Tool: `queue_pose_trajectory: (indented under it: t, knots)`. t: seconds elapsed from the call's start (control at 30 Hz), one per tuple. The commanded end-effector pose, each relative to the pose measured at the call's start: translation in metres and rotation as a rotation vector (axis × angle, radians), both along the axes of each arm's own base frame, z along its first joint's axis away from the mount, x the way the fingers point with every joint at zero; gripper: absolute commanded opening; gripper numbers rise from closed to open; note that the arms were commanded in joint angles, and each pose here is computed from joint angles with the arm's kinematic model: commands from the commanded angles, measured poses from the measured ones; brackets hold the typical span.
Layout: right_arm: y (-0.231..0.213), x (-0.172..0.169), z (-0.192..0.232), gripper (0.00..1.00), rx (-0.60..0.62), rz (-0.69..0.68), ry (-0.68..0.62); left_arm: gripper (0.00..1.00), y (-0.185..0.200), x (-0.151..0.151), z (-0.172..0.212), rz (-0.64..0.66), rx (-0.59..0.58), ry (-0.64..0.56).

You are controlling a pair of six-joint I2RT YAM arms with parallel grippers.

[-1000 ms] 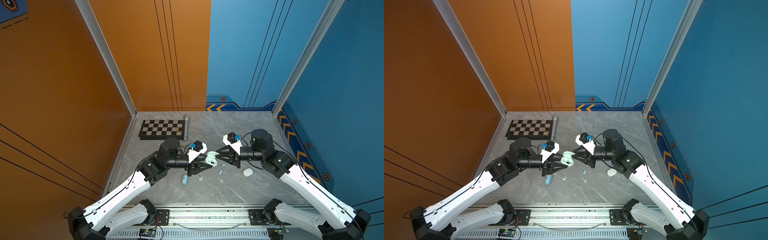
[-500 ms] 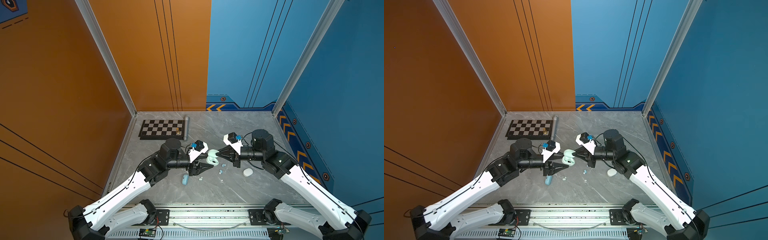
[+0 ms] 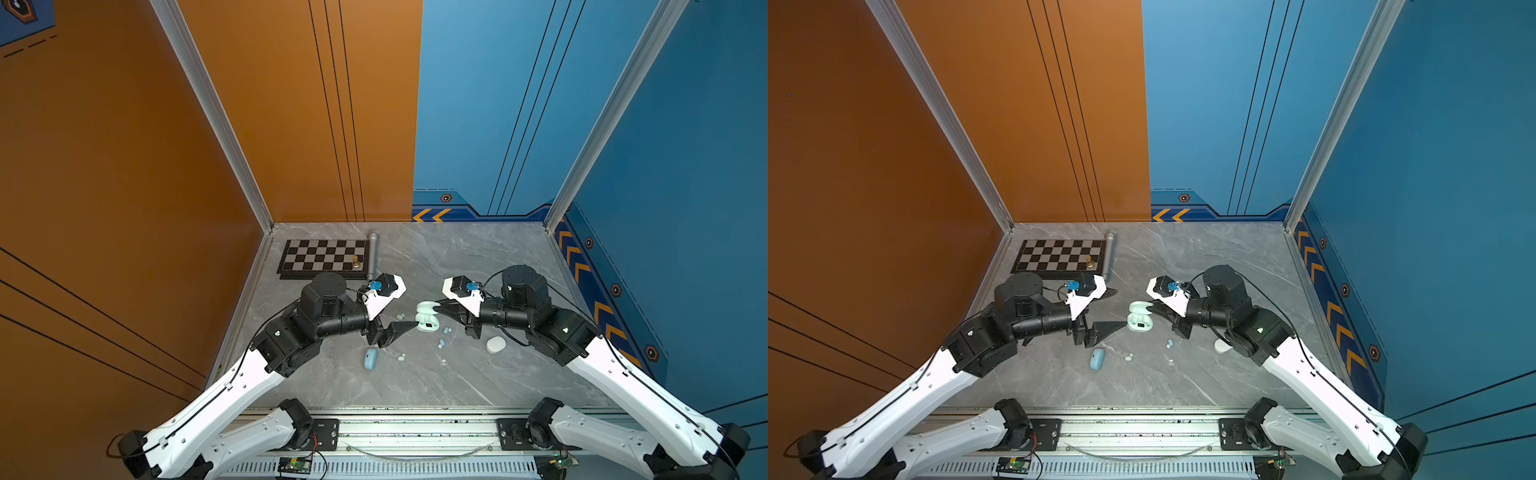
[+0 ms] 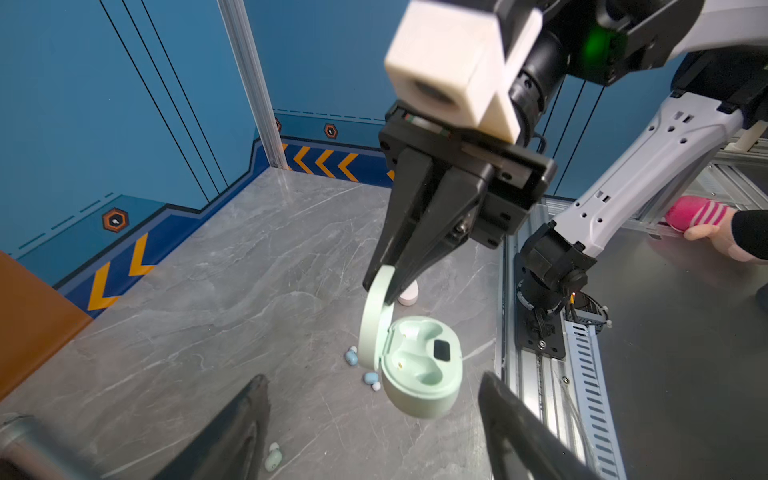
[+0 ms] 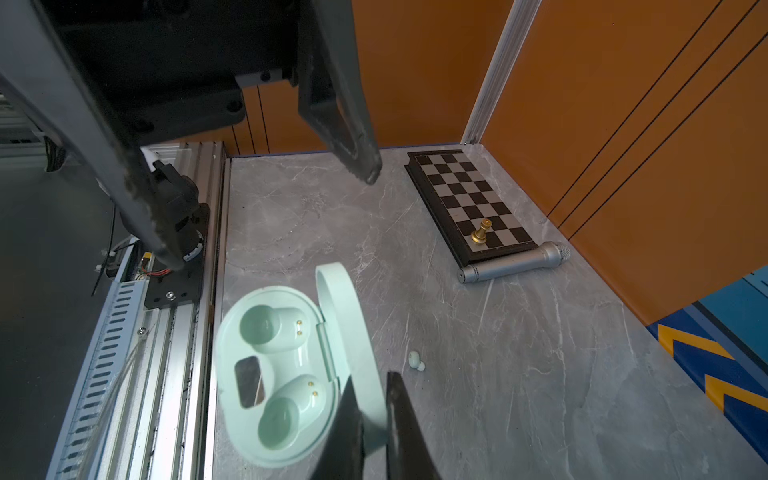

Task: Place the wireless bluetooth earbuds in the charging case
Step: 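Open the right gripper and release the lid while left gripper holds the case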

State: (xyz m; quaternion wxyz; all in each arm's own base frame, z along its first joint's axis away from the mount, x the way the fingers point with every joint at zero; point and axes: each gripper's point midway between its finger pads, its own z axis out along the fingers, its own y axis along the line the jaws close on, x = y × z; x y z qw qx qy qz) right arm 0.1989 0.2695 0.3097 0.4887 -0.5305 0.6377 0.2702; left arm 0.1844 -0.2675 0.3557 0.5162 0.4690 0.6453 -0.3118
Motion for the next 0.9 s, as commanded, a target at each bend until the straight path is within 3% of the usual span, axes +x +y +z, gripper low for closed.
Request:
queue_pose_trajectory:
  t: [0.0,0.37,0.77,0.87]
  knots:
    - [0.002,0.002,0.005,0.01,-0.053,-0.015,-0.068,0.70,0.006,0.010,-0.014,0.032,0.135,-0.030]
    - [0.015,-0.004,0.007,0.01,-0.052,0.012,-0.076,0.48,-0.016,0.007,-0.030,-0.041,0.191,-0.010]
    - [0.021,-0.010,0.008,0.02,-0.037,0.033,-0.069,0.10,-0.019,0.010,-0.039,-0.043,0.214,-0.004]
    - [0.021,-0.009,0.009,0.07,-0.029,0.026,-0.064,0.01,-0.019,0.011,-0.040,-0.033,0.218,0.002]
